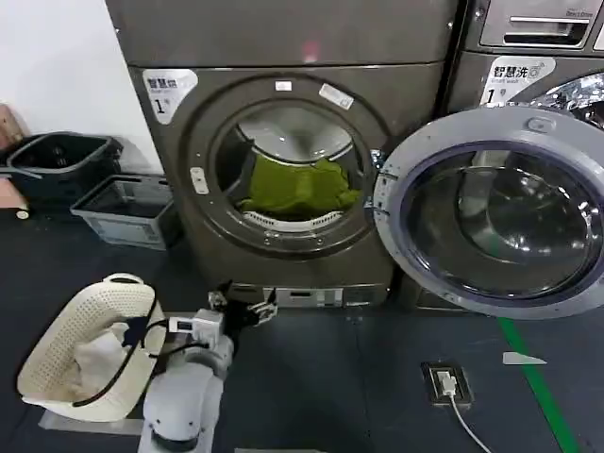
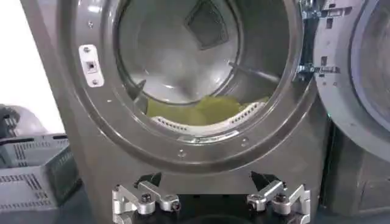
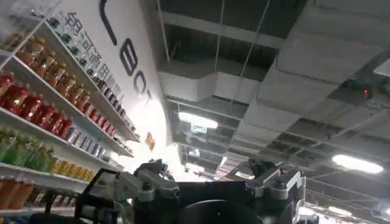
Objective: Grasp the clothes from the dryer.
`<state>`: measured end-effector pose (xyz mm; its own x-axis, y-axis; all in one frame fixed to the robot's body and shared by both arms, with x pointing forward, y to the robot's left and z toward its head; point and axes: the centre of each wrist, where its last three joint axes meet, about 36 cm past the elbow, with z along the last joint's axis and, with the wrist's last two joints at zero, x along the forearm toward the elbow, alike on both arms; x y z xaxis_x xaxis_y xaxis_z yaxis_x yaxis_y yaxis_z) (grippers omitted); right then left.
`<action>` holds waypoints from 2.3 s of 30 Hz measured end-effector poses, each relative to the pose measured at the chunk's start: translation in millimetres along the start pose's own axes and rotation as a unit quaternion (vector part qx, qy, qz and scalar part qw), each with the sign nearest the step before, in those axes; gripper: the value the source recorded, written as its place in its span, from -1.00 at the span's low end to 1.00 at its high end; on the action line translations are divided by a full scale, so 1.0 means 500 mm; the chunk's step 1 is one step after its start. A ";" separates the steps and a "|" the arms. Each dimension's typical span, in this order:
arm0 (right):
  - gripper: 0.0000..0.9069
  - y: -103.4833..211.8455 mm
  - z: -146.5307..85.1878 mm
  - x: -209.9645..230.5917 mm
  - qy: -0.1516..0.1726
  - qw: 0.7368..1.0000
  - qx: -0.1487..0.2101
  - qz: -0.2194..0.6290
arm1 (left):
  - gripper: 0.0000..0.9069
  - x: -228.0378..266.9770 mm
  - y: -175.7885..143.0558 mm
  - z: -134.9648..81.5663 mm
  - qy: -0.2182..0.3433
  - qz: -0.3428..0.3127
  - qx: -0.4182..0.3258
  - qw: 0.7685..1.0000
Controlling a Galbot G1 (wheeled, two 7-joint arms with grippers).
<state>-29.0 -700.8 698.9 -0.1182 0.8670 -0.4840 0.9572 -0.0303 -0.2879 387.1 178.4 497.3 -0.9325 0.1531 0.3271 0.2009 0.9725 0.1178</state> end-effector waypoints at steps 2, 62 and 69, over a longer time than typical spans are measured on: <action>1.00 -0.001 0.001 0.000 0.000 1.000 0.000 0.000 | 1.00 -0.002 -0.001 0.001 0.001 0.000 0.000 1.000; 1.00 -0.011 0.011 0.041 -0.008 0.997 -0.065 0.029 | 1.00 -0.003 -0.012 -0.004 -0.001 0.002 -0.010 1.000; 1.00 -0.016 0.009 0.042 -0.009 0.997 -0.067 0.030 | 1.00 -0.002 -0.011 -0.004 -0.002 -0.006 -0.008 1.000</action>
<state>-40.4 -684.7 687.3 -0.0640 0.8564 -0.5124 0.9891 -0.0139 -0.1466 387.5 172.6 498.5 -0.9358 0.1428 0.3224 0.1955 0.9711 0.1371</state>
